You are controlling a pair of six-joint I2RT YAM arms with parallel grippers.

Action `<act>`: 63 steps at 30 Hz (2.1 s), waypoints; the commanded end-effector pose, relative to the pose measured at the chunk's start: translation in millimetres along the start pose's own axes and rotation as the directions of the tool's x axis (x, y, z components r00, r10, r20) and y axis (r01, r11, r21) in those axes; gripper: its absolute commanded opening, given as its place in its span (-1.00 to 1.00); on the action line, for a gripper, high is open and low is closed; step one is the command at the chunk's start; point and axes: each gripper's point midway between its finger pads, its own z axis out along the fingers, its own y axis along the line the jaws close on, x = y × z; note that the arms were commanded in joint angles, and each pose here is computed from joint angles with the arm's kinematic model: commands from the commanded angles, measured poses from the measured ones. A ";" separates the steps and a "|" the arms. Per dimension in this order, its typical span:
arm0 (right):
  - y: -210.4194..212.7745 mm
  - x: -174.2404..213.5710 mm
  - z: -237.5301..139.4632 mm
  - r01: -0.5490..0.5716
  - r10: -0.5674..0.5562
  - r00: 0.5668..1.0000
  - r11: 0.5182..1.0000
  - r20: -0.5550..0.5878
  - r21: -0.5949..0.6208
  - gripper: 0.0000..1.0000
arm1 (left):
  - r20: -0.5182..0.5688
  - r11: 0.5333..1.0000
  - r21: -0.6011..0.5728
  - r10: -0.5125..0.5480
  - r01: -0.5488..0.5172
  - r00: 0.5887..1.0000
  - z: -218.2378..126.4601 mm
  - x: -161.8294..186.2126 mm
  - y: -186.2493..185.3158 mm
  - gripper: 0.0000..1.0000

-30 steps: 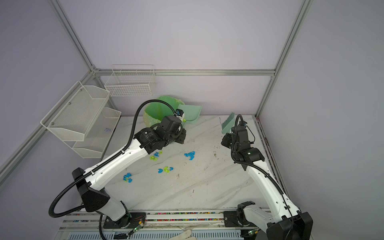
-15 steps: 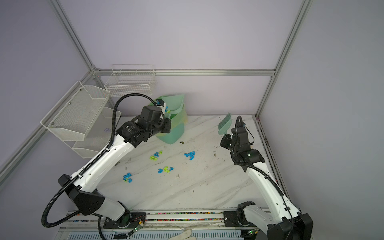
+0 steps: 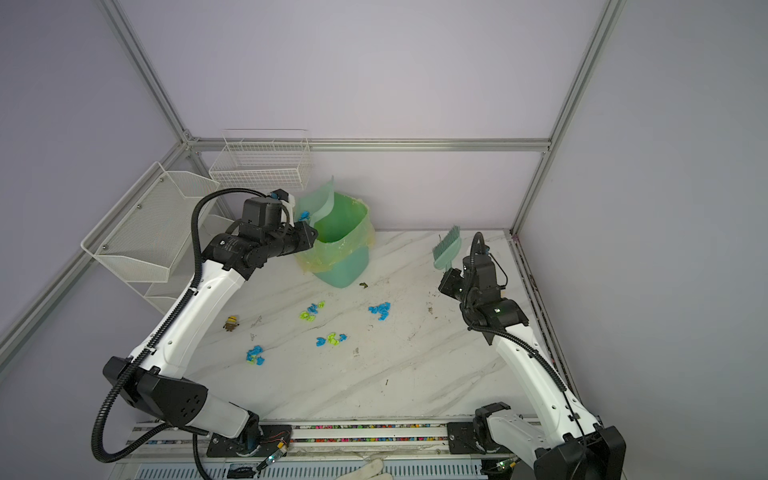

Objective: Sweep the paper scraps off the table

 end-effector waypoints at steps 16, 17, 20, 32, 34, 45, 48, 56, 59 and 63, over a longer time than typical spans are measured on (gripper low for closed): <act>7.7 -8.5 -4.7 -0.011 0.012 0.999 0.999 0.037 -0.042 -1.00 | -0.162 0.889 0.333 -0.274 0.314 0.948 6.3 12.0 -5.9 -1.00; 7.7 -8.5 -5.0 -0.012 0.014 0.999 0.999 0.038 -0.043 -1.00 | -0.174 0.873 0.355 -0.290 0.335 0.941 6.4 11.6 -6.2 -1.00; 8.3 -8.0 -5.5 -0.012 0.014 0.999 0.999 0.036 -0.047 -1.00 | -0.210 0.823 0.416 -0.327 0.387 0.921 6.9 10.5 -9.4 -1.00; 9.5 -8.0 -7.2 -0.012 0.014 0.999 0.998 0.036 -0.053 -1.00 | -0.231 0.744 0.521 -0.349 0.418 0.908 -2.6 -2.6 -21.1 -1.00; 10.4 -8.7 -8.1 -0.011 0.013 0.999 0.998 0.038 -0.056 -1.00 | -0.231 0.736 0.531 -0.351 0.419 0.908 -4.1 -4.8 -22.7 -1.00; 13.2 -11.0 -8.7 -0.011 0.014 0.999 0.998 0.038 -0.064 -1.00 | -0.260 0.688 0.574 -0.360 0.443 0.896 -8.1 -8.3 -28.5 -1.00; 13.9 -12.1 -9.5 -0.011 0.014 0.999 0.998 0.041 -0.066 -1.00 | -0.241 0.685 0.592 -0.353 0.425 0.904 -13.2 -10.7 -30.6 -1.00; 14.5 -12.0 -9.5 -0.011 0.013 0.999 0.998 0.040 -0.066 -1.00 | -0.275 0.625 0.632 -0.370 0.457 0.887 -17.9 -12.9 -31.9 -1.00; 15.6 -12.1 -8.2 -0.011 0.013 0.999 0.998 0.034 -0.069 -1.00 | -0.273 0.660 0.592 -0.376 0.463 0.885 -13.4 -9.3 -22.8 -1.00; 17.2 -13.4 -9.3 -0.011 0.013 0.999 0.997 0.033 -0.071 -1.00 | -0.299 0.618 0.630 -0.366 0.471 0.881 -21.9 -11.5 -31.0 -1.00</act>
